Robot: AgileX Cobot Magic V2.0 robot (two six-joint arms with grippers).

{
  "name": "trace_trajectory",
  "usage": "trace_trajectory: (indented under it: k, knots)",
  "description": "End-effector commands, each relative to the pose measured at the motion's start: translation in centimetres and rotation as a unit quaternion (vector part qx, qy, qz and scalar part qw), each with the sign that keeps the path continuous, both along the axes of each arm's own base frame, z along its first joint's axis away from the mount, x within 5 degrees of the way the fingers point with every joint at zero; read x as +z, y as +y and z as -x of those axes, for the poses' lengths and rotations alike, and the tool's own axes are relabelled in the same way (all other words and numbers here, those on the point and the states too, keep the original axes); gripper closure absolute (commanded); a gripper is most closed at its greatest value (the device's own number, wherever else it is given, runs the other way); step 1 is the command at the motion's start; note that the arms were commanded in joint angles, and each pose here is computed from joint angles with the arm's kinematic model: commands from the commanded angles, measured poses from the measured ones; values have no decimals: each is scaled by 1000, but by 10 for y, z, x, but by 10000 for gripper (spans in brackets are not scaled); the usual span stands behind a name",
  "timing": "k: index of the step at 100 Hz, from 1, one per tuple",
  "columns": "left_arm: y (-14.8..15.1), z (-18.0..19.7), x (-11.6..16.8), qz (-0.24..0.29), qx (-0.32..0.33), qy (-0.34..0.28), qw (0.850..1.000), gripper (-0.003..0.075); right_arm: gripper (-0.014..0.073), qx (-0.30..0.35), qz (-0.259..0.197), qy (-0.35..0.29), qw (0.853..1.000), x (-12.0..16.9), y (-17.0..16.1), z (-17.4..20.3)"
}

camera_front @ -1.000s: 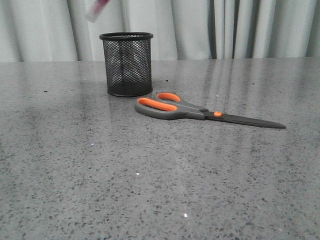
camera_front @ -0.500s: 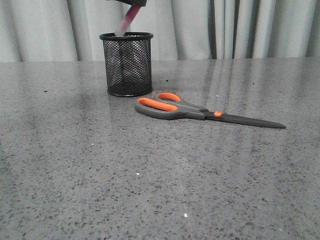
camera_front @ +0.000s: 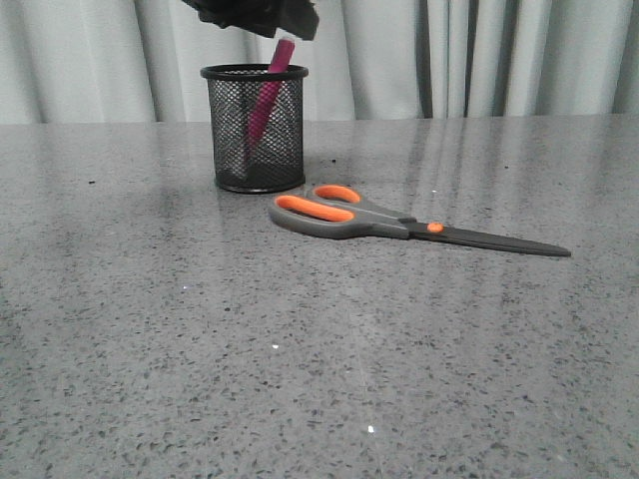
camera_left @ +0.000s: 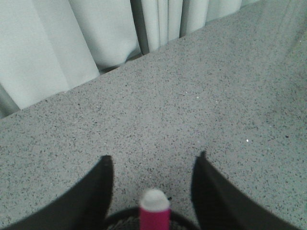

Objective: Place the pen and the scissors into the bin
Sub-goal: 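Lower the marker into the cup and open the left gripper, then lower the right gripper onto the scissors handles and grasp them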

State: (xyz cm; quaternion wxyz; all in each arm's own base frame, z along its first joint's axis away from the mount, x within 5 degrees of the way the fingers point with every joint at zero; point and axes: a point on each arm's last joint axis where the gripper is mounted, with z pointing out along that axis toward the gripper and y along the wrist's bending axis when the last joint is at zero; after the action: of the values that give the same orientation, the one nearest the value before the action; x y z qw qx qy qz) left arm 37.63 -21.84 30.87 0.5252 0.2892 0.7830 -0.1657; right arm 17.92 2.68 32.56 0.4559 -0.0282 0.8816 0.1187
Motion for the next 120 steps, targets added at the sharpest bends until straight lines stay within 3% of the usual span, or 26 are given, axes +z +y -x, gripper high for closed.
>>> trace_trajectory:
  k: [1,14,24,31,41,56,75,100,120]
  knots:
    - [7,10,48,34,14,-62,997,283,130,-6,1,-45,999,17,-1,-3]
    - [22,23,78,48,18,-93,994,328,130,-8,1,-50,999,18,-1,-3]
    - [41,37,104,57,18,-109,992,409,130,-8,1,-49,999,17,-1,-3]
    - [56,48,119,58,12,-112,992,518,130,-7,1,-47,999,17,-1,-3]
    - [80,65,134,54,-3,-97,994,743,130,-5,1,-42,999,16,-1,-2]
    - [110,93,144,57,28,-113,992,740,130,16,21,-39,999,15,1,-1]
    - [139,133,110,75,116,-130,982,740,130,104,68,-36,992,15,20,-2]
    - [166,180,65,105,200,-137,964,739,130,271,138,-18,952,19,70,-28]
    - [176,205,49,103,216,-152,959,739,130,334,177,38,925,12,101,-64]
